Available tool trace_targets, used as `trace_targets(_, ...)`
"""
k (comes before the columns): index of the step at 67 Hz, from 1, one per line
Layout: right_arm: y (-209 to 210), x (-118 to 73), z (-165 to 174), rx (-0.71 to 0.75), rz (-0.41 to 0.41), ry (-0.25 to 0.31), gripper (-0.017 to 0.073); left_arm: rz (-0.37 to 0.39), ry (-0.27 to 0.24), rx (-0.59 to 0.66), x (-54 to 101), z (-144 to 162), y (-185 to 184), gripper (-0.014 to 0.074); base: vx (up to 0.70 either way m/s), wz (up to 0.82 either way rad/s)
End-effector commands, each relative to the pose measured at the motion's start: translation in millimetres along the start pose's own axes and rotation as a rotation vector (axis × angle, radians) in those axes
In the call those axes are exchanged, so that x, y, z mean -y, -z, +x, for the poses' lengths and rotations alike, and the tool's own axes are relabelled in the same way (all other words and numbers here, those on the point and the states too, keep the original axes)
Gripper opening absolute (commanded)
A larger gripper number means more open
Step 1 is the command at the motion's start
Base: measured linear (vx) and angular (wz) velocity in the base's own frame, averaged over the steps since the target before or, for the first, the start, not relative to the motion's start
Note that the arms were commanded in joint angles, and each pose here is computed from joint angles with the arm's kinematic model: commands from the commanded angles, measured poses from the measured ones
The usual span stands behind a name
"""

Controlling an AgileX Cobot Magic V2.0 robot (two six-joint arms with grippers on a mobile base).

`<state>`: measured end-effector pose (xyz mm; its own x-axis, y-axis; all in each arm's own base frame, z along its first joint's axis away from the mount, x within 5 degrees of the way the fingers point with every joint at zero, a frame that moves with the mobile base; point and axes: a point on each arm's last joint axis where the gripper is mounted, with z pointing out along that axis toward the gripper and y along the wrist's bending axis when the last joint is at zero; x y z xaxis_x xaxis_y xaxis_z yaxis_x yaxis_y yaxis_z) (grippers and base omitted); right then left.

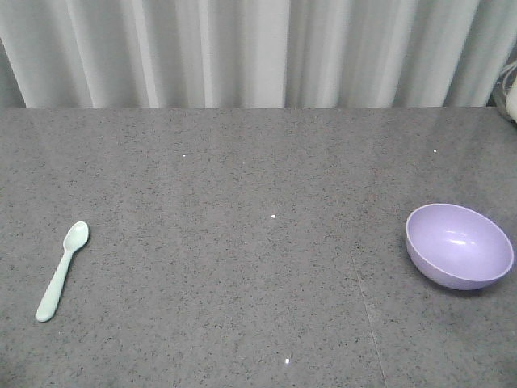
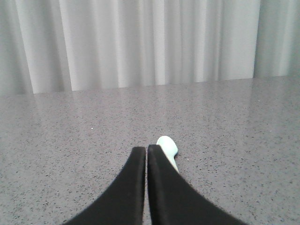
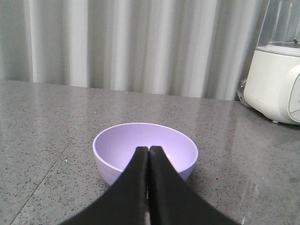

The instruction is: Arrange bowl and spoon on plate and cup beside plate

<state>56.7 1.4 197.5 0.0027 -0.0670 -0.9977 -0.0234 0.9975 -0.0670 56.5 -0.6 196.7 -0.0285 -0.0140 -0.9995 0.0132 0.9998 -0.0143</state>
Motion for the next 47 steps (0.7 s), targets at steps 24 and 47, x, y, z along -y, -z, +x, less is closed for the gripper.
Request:
trace_targets(24, 0.3, 0.8, -4.7, 0.067, 0.013, 0.014, -0.0011, 0.01, 0.01, 0.109, 0.8, -14.0, 2.6, -0.0006, -0.03, 0.0)
trace_targets(47, 0.3, 0.8, -4.7, 0.067, 0.013, 0.014, -0.0011, 0.01, 0.01, 0.109, 0.8, -14.0, 2.6, -0.0006, -0.05, 0.01)
